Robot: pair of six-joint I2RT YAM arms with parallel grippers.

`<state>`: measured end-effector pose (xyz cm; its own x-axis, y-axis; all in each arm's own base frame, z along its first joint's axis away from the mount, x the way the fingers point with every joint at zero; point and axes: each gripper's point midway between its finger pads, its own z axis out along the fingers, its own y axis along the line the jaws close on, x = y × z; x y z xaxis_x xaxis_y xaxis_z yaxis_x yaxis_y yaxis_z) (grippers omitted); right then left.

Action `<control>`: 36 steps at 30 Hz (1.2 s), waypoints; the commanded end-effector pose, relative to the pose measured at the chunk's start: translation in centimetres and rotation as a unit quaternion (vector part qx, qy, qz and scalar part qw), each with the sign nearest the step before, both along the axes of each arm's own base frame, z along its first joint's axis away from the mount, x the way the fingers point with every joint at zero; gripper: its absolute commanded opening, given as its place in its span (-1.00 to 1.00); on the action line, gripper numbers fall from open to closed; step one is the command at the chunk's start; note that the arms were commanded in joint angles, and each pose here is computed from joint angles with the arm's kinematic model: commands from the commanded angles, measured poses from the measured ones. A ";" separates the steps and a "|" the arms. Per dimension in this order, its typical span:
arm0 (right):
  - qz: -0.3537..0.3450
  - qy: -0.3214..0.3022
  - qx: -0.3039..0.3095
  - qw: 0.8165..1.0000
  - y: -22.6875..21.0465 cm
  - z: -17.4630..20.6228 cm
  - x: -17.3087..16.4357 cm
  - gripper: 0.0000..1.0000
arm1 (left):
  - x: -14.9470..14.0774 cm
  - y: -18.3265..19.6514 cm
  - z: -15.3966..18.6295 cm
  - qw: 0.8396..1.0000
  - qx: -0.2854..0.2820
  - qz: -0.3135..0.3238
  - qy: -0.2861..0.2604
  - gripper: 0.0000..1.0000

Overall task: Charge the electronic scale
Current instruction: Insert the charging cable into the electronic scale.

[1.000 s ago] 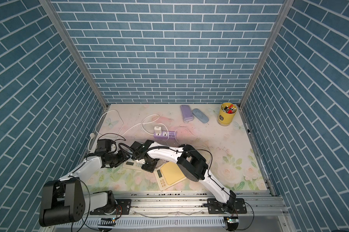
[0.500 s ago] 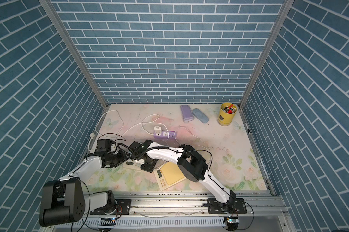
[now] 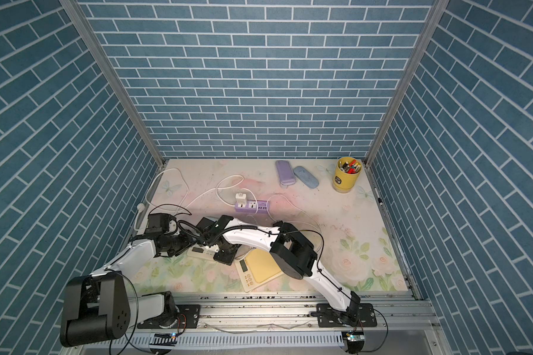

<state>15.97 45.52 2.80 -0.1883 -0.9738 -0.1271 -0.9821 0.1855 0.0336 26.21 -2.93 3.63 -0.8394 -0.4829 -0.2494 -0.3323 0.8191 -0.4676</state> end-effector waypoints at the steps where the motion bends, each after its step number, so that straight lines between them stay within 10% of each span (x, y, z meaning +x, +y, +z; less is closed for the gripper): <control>1: 0.023 -0.011 0.024 0.999 1.3 1.0 -0.1 -1.00 | -2.2 -0.4 -1.6 0.999 -0.011 0.004 0.044 0.04; 36: 0.005 -0.001 0.137 0.991 8.0 3.9 3.5 -1.00 | -5.2 -3.4 -3.0 0.993 -0.081 0.034 0.073 0.02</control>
